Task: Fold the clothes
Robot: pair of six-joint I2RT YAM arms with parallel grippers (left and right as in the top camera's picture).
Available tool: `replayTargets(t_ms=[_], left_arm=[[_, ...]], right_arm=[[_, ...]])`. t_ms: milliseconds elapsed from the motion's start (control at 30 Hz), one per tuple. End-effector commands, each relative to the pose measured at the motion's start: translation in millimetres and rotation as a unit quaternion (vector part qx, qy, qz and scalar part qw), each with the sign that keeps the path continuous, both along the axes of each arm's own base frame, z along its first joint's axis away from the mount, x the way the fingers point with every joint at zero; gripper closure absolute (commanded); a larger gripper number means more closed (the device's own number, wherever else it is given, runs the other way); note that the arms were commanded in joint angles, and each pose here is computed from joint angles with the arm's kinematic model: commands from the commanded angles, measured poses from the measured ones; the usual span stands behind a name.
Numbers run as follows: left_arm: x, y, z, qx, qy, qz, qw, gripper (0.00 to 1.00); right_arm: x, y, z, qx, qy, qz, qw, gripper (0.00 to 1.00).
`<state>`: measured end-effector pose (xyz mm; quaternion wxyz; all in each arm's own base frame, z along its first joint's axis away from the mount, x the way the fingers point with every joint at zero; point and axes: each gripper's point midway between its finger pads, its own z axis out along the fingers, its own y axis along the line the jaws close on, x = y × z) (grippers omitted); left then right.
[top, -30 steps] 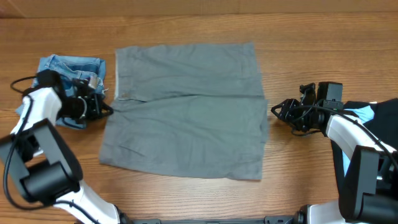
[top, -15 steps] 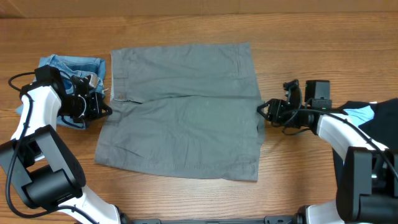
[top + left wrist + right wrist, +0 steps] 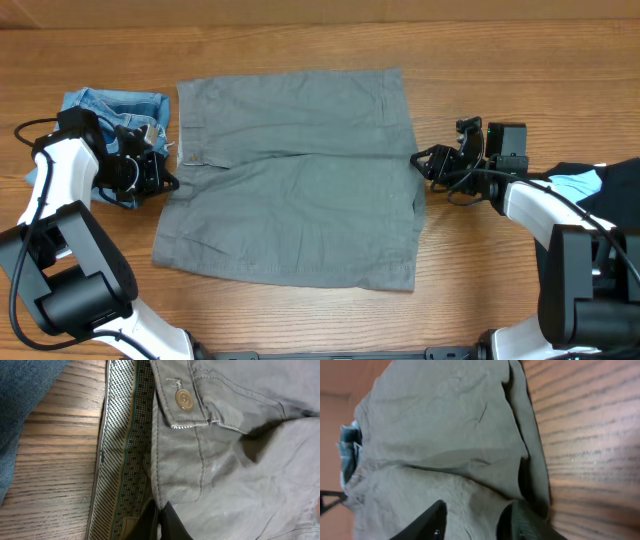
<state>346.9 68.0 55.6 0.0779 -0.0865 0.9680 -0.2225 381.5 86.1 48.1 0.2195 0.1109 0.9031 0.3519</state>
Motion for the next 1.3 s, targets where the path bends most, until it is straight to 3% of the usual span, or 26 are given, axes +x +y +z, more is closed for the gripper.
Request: replayTargets(t_ms=[0,200,300,367,400,433,500,533,600,733,833,867,1000,1267], left_arm=[[4,3,8,0.011,-0.011,-0.001,1.000,0.95],[-1,10,5,0.027,0.002,0.004,1.000,0.96],[-5,16,4,0.030,0.011,0.016,0.999,0.96],[-5,17,4,0.030,0.011,0.018,0.999,0.96],[-5,18,4,0.030,0.011,0.018,0.999,0.95],[-5,17,4,0.030,0.011,0.019,0.999,0.95],[-5,18,4,0.030,0.011,0.019,0.999,0.94],[-5,17,4,0.030,0.011,0.019,0.999,0.95],[-5,17,4,0.030,0.012,0.019,0.999,0.95],[-5,17,4,0.029,0.012,0.021,0.999,0.92],[-5,17,5,0.027,0.011,0.021,0.999,0.75],[-4,16,5,0.023,0.011,0.026,0.999,0.60],[0,10,10,0.002,0.000,0.027,1.000,0.47],[7,7,48,-0.015,-0.006,0.025,1.000,0.47]], right_arm=[[0,13,1,0.018,0.012,0.005,1.000,0.64],[40,2,36,0.035,-0.076,-0.025,0.996,0.91],[57,-10,65,0.062,-0.111,-0.031,0.991,0.89],[56,-9,70,0.076,-0.113,-0.021,0.990,0.33],[54,-8,69,0.078,-0.108,-0.019,0.991,0.19],[51,-8,65,0.078,-0.098,-0.020,0.992,0.17],[43,-10,55,0.076,-0.068,-0.021,0.994,0.22],[36,-11,49,0.075,-0.051,-0.020,0.996,0.32],[22,-12,40,0.075,-0.019,-0.010,0.997,0.42],[-18,-8,24,0.059,0.046,0.027,0.997,0.41],[-52,-4,19,0.047,0.097,0.053,0.993,0.40],[-71,-8,11,0.021,0.145,0.047,0.988,0.41],[-117,-8,-5,-0.030,0.242,0.059,0.968,0.44],[-146,24,-16,-0.048,0.275,0.109,0.954,0.57]])
